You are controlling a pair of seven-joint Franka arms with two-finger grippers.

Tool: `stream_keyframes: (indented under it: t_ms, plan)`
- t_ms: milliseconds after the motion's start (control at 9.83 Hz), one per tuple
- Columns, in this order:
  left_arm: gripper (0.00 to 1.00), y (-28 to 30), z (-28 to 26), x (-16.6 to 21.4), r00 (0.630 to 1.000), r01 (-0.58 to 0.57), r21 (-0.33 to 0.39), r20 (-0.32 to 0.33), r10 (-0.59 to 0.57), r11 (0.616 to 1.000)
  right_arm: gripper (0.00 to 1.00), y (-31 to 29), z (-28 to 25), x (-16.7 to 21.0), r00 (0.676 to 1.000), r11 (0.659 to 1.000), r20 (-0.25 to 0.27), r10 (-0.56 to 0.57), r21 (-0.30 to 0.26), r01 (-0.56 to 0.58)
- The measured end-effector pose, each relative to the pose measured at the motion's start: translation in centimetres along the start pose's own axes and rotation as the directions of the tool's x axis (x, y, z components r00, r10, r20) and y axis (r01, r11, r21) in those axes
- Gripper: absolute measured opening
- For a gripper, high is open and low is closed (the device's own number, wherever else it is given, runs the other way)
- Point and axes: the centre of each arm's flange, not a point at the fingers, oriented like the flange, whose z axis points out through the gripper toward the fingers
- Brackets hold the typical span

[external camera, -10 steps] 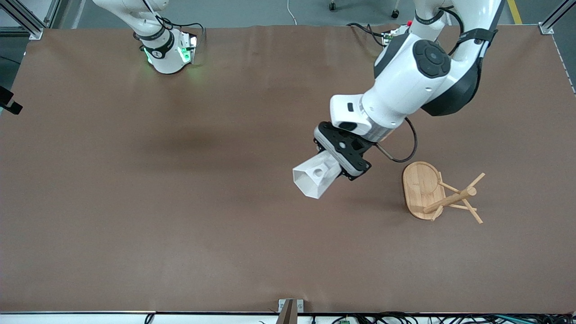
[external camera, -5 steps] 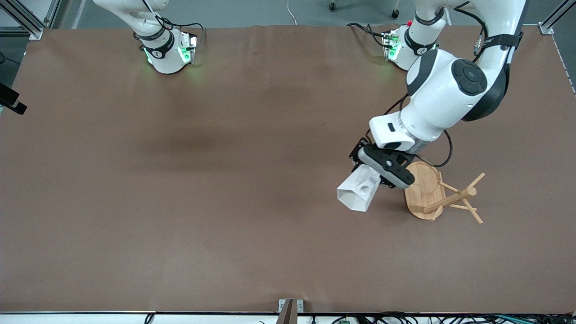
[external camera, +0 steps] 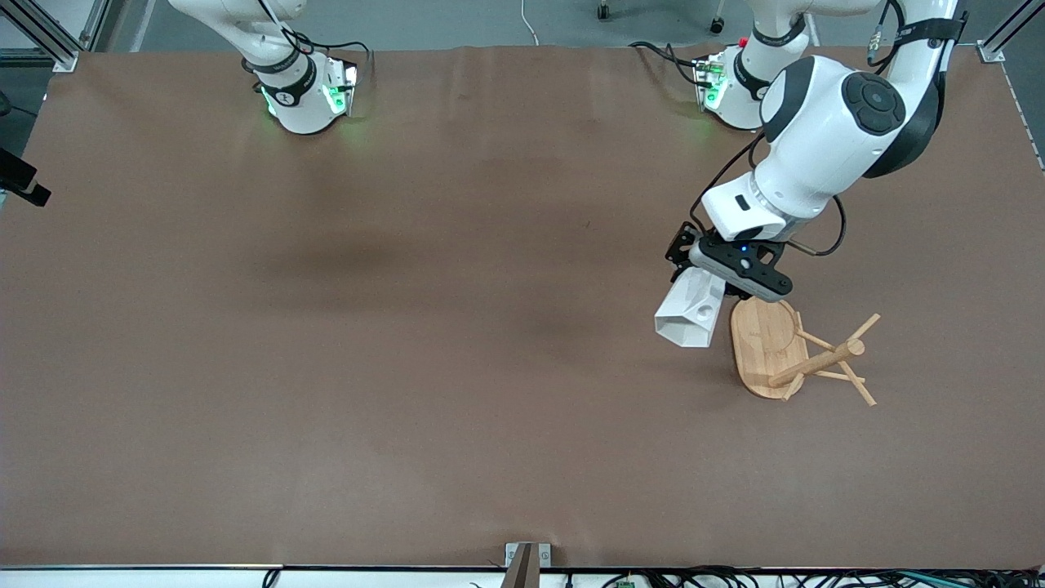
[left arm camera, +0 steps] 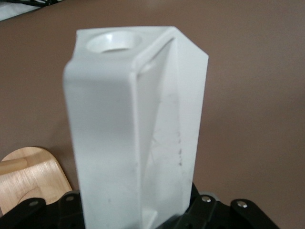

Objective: Hang cup on rack
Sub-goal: 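Lower the cup with the left gripper, threading its hole onto a peg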

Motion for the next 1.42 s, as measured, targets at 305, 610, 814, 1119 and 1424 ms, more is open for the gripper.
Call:
stream_keyframes:
  t_ms: [305, 610, 814, 1119, 1424]
  plan:
    - [0.67, -0.7, 1.5, -4.2, 0.999, 0.038, 0.017, 0.010, -0.038, 0.999, 1.00, 0.0, 0.1, -0.1, 1.000, 1.000, 0.006, 0.000, 0.000, 0.000]
    - [0.67, -3.1, 1.2, -6.4, 0.995, 0.100, 0.032, 0.017, -0.101, 0.994, 1.00, 0.0, 0.1, -0.1, 1.000, 1.000, 0.011, 0.000, 0.000, 0.000]
    - [0.67, -4.6, 1.5, -6.9, 0.991, 0.127, 0.037, 0.025, -0.128, 0.991, 1.00, 0.0, 0.1, -0.1, 1.000, 1.000, 0.011, 0.000, 0.000, 0.000]
    - [0.67, -5.5, 3.4, -7.1, 0.993, 0.107, 0.031, 0.052, -0.109, 0.994, 1.00, 0.0, 0.1, -0.1, 1.000, 1.000, 0.011, 0.000, 0.000, 0.000]
    - [0.67, -7.3, 4.4, -6.3, 0.994, 0.090, 0.026, 0.055, -0.091, 0.996, 1.00, 0.0, 0.1, -0.1, 1.000, 1.000, 0.011, -0.001, 0.000, 0.001]
